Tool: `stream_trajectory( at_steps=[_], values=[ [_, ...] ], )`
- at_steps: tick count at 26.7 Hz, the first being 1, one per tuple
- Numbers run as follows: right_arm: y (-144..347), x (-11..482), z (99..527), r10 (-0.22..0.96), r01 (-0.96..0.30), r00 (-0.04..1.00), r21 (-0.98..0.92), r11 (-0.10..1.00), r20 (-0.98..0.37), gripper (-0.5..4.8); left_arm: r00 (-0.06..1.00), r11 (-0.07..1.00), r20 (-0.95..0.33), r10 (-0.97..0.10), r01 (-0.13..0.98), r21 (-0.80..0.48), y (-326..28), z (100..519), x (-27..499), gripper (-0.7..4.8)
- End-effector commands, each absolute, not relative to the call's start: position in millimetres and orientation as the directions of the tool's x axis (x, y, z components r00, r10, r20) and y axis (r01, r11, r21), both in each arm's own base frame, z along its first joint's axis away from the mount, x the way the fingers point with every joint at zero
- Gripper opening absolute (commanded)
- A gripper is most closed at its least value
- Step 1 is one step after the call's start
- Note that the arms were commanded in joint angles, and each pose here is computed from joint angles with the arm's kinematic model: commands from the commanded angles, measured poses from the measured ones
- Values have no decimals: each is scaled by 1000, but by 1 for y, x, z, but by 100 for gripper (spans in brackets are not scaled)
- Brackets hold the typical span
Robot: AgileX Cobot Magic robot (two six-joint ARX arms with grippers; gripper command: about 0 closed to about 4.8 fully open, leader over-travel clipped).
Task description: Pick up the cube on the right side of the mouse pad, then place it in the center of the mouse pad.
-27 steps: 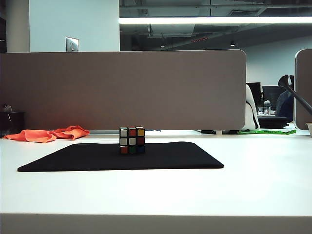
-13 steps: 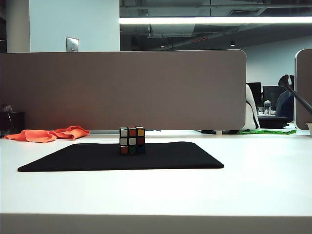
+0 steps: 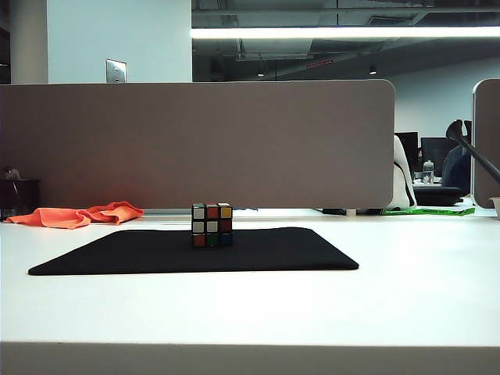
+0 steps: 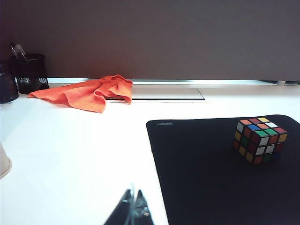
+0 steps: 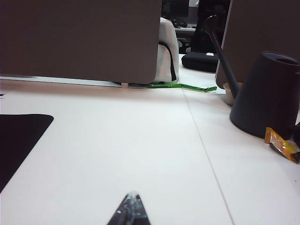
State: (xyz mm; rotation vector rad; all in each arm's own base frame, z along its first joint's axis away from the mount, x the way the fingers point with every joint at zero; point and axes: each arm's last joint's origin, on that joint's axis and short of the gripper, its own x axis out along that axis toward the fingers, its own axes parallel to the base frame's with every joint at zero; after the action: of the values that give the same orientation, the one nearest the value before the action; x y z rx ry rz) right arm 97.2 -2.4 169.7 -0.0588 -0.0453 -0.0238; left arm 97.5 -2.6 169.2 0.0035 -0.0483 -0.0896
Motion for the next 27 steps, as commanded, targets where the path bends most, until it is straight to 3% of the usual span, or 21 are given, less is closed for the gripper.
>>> stream_trajectory(
  at_steps=[1, 12, 17, 22, 27],
  values=[
    [-2, 97, 171, -20, 22, 998, -22, 1000, 65, -1, 993, 995, 72, -93, 96, -35, -3, 172, 97, -6],
    [-2, 97, 171, -20, 21, 998, -19, 1000, 62, -1, 993, 995, 75, -91, 94, -26, -3, 173, 97, -6],
    [-2, 97, 171, -24, 25, 998, -19, 1000, 61, -1, 980, 995, 176, -91, 85, 42, -3, 182, 96, -6],
    [-2, 97, 171, -22, 24, 998, -20, 1000, 62, -1, 980, 995, 174, -91, 85, 44, -3, 182, 96, -6],
    [0, 97, 174, 45, -42, 994, -29, 999, 95, -1, 980, 996, 174, -92, 86, 38, -3, 182, 96, -6]
  ],
)
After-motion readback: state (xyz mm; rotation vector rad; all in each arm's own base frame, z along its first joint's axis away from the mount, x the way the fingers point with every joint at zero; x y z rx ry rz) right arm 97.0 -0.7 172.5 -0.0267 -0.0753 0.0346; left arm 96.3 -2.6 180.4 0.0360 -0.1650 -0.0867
